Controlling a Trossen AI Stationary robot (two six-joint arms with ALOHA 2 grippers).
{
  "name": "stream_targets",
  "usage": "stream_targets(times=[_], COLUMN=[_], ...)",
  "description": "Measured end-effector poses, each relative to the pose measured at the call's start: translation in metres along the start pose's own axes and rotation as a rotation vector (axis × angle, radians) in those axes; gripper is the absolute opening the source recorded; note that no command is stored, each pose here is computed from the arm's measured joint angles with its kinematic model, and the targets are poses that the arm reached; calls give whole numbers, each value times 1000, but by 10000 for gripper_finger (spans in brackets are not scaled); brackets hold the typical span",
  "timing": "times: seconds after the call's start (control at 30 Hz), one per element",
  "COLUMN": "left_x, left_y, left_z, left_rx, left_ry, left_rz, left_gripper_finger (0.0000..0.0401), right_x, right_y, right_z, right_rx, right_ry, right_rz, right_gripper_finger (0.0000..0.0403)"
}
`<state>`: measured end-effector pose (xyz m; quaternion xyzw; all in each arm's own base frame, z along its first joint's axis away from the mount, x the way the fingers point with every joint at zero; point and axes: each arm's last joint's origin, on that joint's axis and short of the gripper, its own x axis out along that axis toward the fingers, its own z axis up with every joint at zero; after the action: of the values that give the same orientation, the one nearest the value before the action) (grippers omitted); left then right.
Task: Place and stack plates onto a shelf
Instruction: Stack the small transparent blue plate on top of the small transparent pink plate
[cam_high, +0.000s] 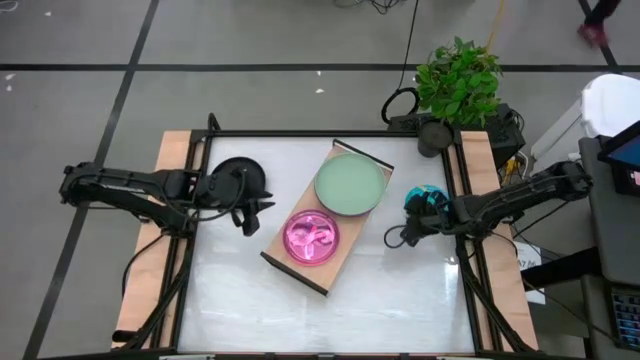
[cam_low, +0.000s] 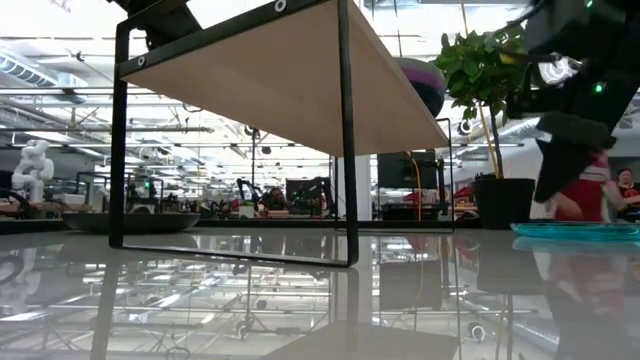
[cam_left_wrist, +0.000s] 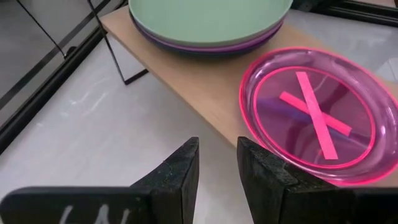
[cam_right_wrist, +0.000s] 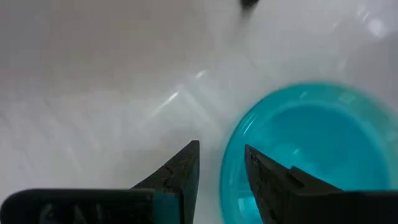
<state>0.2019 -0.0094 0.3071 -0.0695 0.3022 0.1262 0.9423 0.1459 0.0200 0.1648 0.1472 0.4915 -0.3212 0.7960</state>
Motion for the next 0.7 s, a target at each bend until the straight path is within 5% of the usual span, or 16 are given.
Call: stream_targets(times=[0.33,0.7], left_x=[1,1], left_y=[0,0], left_z=[0,0], left_rx=[-7,12], left_ry=[1,1], left_rz=[1,0], left_gripper_finger=[115,115], right_x=[13,21], right_y=[-9,-16], right_z=[-6,-12], right_rx=[58,85], right_ry=[62,108], right_rz=[-15,-39], right_gripper_finger=[164,169])
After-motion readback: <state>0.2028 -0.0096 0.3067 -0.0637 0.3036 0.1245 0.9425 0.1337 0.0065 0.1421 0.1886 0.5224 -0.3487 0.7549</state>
